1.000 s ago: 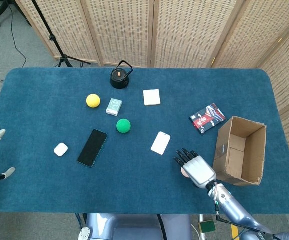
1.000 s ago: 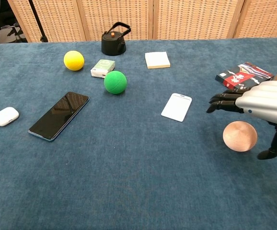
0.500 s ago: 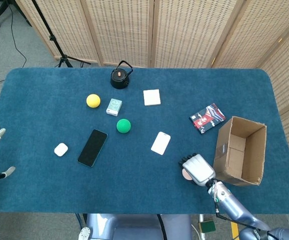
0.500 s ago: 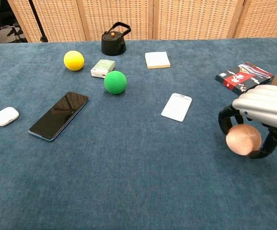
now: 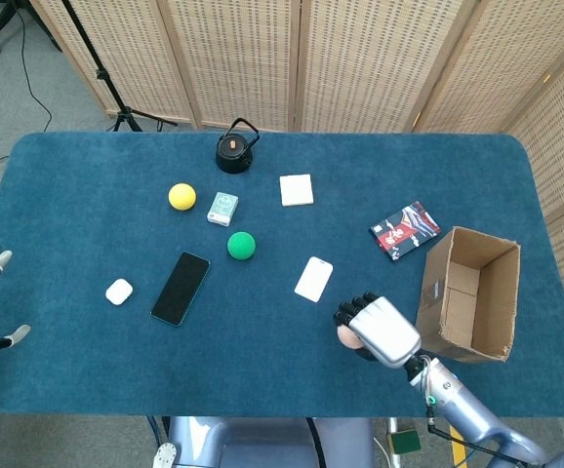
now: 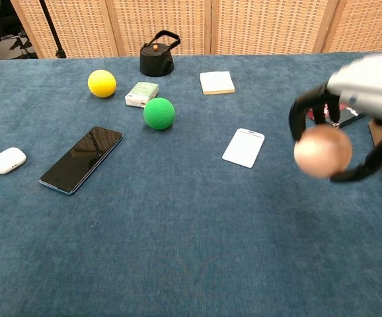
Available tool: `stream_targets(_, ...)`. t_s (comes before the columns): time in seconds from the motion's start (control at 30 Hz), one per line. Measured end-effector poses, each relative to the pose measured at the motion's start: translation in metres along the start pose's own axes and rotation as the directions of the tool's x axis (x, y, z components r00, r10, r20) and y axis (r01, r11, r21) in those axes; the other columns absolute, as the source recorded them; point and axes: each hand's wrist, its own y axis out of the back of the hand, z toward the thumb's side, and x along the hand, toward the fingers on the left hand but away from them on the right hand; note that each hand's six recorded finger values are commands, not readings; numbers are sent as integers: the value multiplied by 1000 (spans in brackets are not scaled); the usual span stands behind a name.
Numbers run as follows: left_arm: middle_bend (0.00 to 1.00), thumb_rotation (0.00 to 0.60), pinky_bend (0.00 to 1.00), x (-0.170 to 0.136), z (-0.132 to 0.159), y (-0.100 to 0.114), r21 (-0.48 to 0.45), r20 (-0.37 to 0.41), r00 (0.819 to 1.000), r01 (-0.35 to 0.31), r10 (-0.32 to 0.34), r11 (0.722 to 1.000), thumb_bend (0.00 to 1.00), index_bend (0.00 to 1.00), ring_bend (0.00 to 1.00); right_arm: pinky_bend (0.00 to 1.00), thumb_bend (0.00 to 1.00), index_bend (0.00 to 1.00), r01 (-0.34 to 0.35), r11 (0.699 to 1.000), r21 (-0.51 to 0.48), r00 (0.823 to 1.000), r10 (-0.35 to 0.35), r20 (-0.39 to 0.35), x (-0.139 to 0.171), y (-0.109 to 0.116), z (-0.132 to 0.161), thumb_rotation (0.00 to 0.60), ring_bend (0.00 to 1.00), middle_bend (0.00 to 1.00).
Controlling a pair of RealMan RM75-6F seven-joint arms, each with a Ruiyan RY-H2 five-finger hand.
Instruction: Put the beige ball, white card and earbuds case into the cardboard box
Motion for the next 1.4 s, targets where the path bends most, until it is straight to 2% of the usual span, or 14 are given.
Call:
stream_targets(0.17, 0, 600, 0, 0, -2, 0, -1, -6, 1000, 2, -2, 1000, 0, 0, 0, 449, 311, 494, 128, 991, 24, 991, -129, 29, 9, 52, -13, 600, 496, 532)
stream_targets(0.23, 0, 600, 0, 0, -1, 0, -1, -5, 1000, 2, -2, 1000, 0, 0, 0, 449, 311, 494, 159, 986, 41, 986, -161, 52, 14, 69, -24, 600, 496, 532)
stream_targets(0.37, 0, 600, 0, -1, 1, 1, -1, 3, 1000, -3, 3, 1000, 0, 0, 0, 449, 311, 494, 202, 977, 74, 968, -211, 134, 25, 95, -56, 600, 496, 532)
stream_targets(0.47, 0, 600, 0, -1, 0, 1, -1, 1, 1000, -2, 2, 1000, 0, 0, 0, 449, 311, 494, 200, 976, 85, 953, -214, 213, 36, 103, -86, 600, 496, 532)
stream_targets(0.6, 0, 600, 0, 0, 1, 0, 3, 0, 1000, -1, 1, 1000, 0, 0, 0, 449, 311, 494, 170, 983, 74, 936, -184, 299, 48, 98, -124, 600, 496, 531)
stream_targets(0.77, 0, 600, 0, 0, 2, -2, 8, -2, 1000, 4, -4, 1000, 0, 0, 0, 449, 312, 494, 103, 993, 50, 924, -114, 365, 58, 76, -163, 600, 496, 530)
stream_targets(0.87, 0, 600, 0, 1, 2, -1, 7, -4, 1000, 5, -5, 1000, 0, 0, 0, 449, 311, 494, 65, 997, 47, 919, -79, 386, 59, 60, -174, 600, 496, 530)
stream_targets(1.03, 0, 600, 0, 2, 0, 0, 2, -8, 1000, 3, -3, 1000, 0, 0, 0, 449, 305, 494, 34, 997, 63, 906, -58, 420, 59, 48, -190, 600, 496, 516)
stream_targets(1.1, 0, 600, 0, 2, 0, 0, 0, -7, 1000, 4, -4, 1000, 0, 0, 0, 441, 247, 437, 23, 996, 81, 898, -56, 436, 60, 46, -196, 600, 423, 413)
stream_targets(1.17, 0, 600, 0, 1, 0, 0, 0, -6, 1000, 4, -4, 1000, 0, 0, 0, 301, 72, 191, 9, 997, 82, 891, -45, 452, 63, 43, -200, 600, 139, 130)
stream_targets(1.23, 0, 600, 0, 1, 1, -1, 1, -5, 1000, 7, -7, 1000, 0, 0, 0, 154, 0, 28, -11, 998, 67, 881, -22, 472, 66, 40, -204, 600, 2, 2)
stream_targets(1.27, 0, 600, 0, 1, 1, -1, 1, -4, 1000, 8, -8, 1000, 0, 0, 0, 111, 0, 1, -18, 998, 56, 874, -11, 486, 68, 39, -206, 600, 0, 0)
stream_targets(1.4, 0, 600, 0, 1, 1, 0, 1, -1, 1000, 7, -7, 1000, 0, 0, 0, 63, 0, 0, -26, 1000, -8, 835, 26, 550, 75, 38, -212, 600, 0, 0)
